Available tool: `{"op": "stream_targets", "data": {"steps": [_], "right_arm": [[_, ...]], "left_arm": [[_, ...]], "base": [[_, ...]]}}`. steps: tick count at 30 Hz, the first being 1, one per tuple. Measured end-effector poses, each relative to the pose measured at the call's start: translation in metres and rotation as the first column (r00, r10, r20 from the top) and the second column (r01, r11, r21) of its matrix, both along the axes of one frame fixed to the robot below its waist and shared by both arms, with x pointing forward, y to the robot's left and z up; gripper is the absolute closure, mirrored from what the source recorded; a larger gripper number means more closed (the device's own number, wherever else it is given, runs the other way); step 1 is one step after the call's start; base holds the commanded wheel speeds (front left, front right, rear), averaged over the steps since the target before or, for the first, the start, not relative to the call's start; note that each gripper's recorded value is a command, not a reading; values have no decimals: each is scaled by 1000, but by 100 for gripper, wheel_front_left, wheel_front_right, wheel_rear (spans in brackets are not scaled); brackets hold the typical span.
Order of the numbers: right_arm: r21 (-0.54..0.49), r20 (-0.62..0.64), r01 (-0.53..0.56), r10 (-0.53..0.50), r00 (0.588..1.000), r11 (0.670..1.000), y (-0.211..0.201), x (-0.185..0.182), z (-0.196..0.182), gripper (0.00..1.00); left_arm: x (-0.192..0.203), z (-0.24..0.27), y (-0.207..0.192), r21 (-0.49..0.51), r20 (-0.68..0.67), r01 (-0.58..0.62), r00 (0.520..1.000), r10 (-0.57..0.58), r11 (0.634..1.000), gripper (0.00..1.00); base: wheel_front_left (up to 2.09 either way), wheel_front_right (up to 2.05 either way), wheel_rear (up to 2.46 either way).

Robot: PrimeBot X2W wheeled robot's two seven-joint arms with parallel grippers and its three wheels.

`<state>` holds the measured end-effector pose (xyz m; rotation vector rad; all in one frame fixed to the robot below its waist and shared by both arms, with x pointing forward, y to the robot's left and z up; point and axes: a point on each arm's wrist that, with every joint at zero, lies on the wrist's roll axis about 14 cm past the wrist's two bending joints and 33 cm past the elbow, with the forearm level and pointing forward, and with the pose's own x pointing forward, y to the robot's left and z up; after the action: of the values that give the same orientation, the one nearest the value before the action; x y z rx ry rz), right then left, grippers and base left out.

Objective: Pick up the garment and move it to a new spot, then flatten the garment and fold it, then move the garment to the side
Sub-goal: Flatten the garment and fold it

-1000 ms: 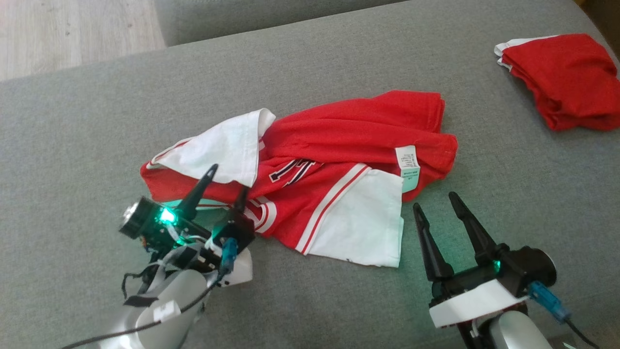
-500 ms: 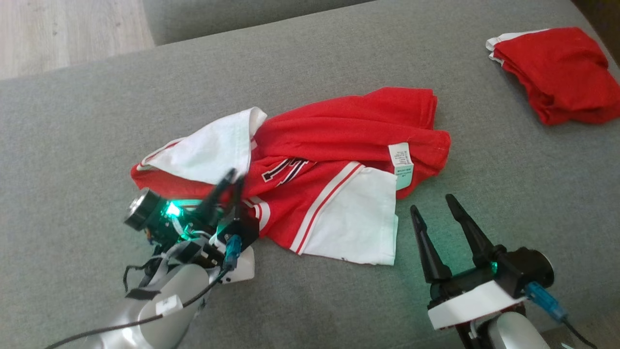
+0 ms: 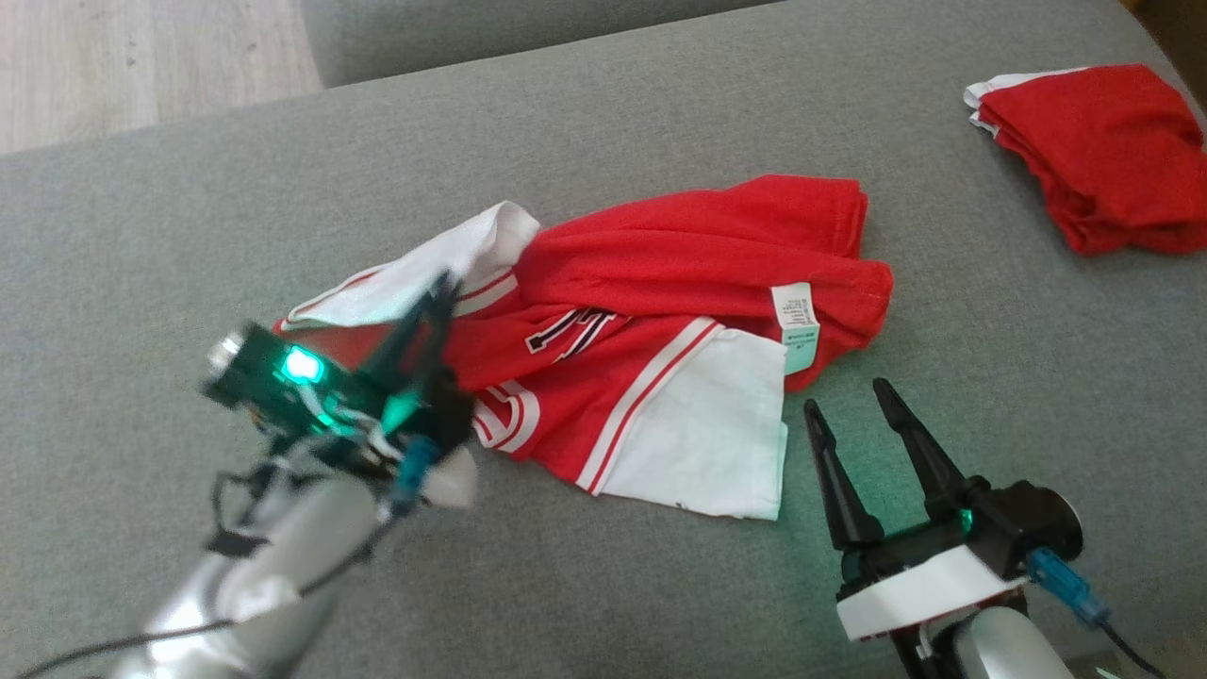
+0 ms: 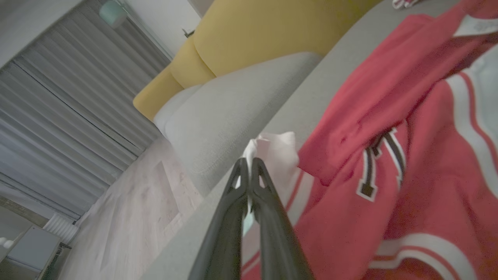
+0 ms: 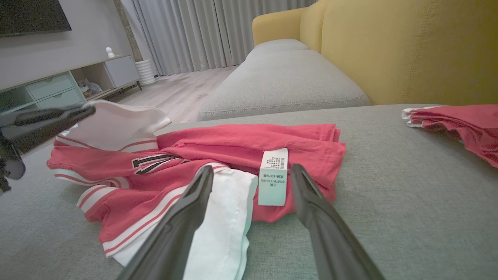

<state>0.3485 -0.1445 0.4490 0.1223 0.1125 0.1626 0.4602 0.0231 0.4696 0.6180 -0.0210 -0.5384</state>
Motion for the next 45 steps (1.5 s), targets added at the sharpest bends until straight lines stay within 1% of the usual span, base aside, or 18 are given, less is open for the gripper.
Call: {"op": "stream_targets", "data": {"steps": [4, 7, 9, 11, 15, 20, 25, 29, 35, 37, 38, 41, 45], "right_arm": [[-8, -15, 0, 0, 1000, 1000, -2, 0, -5, 0], [-21, -33, 20, -20, 999, 1000, -13, 1, -11, 0], [-7, -36, 40, -40, 999, 999, -20, 7, -12, 0], [-29, -33, 41, -42, 999, 999, -28, 14, -11, 0], [-82, -26, 76, -78, 997, 994, -58, 32, -10, 0], [-122, -58, 114, -121, 991, 986, -86, 45, -20, 0], [-141, -99, 124, -138, 985, 982, -100, 53, -31, 0], [-123, -121, 100, -115, 986, 987, -93, 64, -37, 0], [-112, -139, 28, -44, 989, 993, -74, 84, -40, 0], [-116, -140, -14, -2, 990, 993, -62, 92, -40, 0], [-116, -140, -14, -2, 990, 993, -62, 92, -40, 0], [-118, -170, -98, 77, 982, 988, -39, 95, -47, 0], [-99, -231, -186, 159, 960, 978, -14, 85, -64, 0]], "left_arm": [[18, 38, 19, -17, 107, -17, 994, 19, 1000, 100], [28, 52, 31, -2, 144, -30, 989, 30, 1000, 100], [31, 58, 36, 5, 155, -35, 987, 34, 999, 100], [34, 61, 38, 11, 167, -36, 985, 33, 999, 100], [40, 72, 46, 19, 203, -58, 978, 53, 998, 100], [42, 100, 59, 10, 287, -94, 954, 88, 995, 100], [32, 135, 73, -17, 375, -131, 918, 128, 991, 100], [19, 151, 89, -31, 401, -169, 901, 167, 985, 100], [-1, 150, 105, -26, 380, -206, 903, 200, 978, 100], [-6, 147, 110, -27, 367, -222, 905, 216, 975, 100], [-6, 147, 110, -27, 367, -222, 905, 216, 975, 100], [-10, 141, 115, -28, 342, -234, 911, 229, 972, 100], [-14, 137, 120, -30, 331, -246, 912, 242, 969, 100]], "base": [[0, 0, 0], [0, 0, 0], [0, 0, 0], [0, 0, 0], [0, 0, 0], [0, 0, 0], [0, 0, 0], [0, 0, 0], [0, 0, 0], [0, 0, 0], [0, 0, 0], [0, 0, 0], [0, 0, 0]]}}
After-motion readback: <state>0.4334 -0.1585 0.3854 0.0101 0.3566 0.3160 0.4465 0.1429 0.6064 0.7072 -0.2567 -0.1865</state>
